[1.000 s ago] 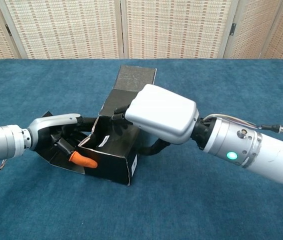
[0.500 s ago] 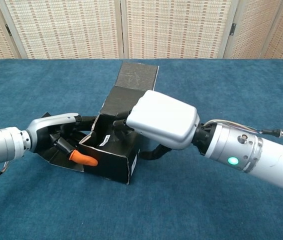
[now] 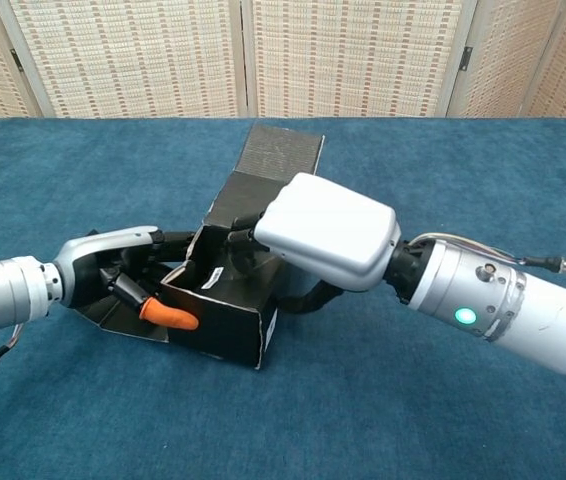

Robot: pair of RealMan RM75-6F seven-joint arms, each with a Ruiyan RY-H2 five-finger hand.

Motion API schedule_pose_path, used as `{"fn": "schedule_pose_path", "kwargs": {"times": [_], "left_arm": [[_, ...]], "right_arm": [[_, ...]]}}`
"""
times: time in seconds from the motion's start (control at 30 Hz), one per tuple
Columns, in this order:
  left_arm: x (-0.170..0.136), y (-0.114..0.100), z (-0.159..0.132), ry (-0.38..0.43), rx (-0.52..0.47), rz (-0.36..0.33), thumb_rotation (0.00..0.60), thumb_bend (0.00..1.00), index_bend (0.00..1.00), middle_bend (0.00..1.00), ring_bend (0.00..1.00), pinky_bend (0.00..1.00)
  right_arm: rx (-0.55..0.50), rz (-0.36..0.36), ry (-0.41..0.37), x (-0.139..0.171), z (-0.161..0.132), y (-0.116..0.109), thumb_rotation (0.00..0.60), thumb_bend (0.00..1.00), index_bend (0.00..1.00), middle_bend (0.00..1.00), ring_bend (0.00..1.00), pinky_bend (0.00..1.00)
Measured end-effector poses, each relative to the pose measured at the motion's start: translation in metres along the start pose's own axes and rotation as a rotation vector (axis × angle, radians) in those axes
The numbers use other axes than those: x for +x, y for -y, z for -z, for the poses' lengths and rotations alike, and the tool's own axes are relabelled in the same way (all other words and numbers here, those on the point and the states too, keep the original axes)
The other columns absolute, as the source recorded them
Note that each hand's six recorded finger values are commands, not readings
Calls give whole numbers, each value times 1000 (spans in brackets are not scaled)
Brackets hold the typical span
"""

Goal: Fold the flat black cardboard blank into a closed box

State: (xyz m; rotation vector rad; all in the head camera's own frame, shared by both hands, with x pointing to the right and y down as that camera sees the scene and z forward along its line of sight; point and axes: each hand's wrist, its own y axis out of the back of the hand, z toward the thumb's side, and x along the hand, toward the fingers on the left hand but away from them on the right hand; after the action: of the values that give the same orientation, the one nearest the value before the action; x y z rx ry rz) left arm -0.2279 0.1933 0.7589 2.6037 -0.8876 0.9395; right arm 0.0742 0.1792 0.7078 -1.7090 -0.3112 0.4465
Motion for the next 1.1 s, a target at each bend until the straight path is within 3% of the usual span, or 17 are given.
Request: {"fn": "schedule_pose_path", "kwargs": {"times": [0.13,0.23,0.5,0.6,0.7,0.93,1.03,1.1], "left_arm": [[1,1,-1,-2,-10,9,600,227,415,499,594,743],[0,1,0,-4,-11,10,600,226,415,499,593,743],[0,0,2,-11,-24,3,600,226,414,501,594,743],[0,-1,2,-14,-19,-3,600,227,414,507,593,743],[0,-1,3,-16,-16,-12,600,226,414,507,593,742],[0,-4,5,-19,15,-30,600,227,384,492,575,719],[0,-4,6,-22,37,-37,600,226,355,462,497,688],[-1,-4,7,-26,49,-37,600,227,313,416,433,641]], "right_arm": [[5,-36,-19,1,-6,8,600,131,479,451,758,1000],[10,-56,-29,1,-8,11,600,130,512,543,767,1000],[-4,-53,-35,-4,-3,5,600,111,828,925,803,1000],[6,-57,-42,-6,-2,3,600,111,941,996,816,1000],[17,-58,-52,-8,-1,1,600,110,999,1000,834,1000],[48,-61,-64,-7,4,-1,600,108,994,972,831,1000],[62,-65,-67,-3,9,-1,600,107,875,816,811,1000],[69,-74,-65,-1,12,0,600,106,689,650,793,1000]]}}
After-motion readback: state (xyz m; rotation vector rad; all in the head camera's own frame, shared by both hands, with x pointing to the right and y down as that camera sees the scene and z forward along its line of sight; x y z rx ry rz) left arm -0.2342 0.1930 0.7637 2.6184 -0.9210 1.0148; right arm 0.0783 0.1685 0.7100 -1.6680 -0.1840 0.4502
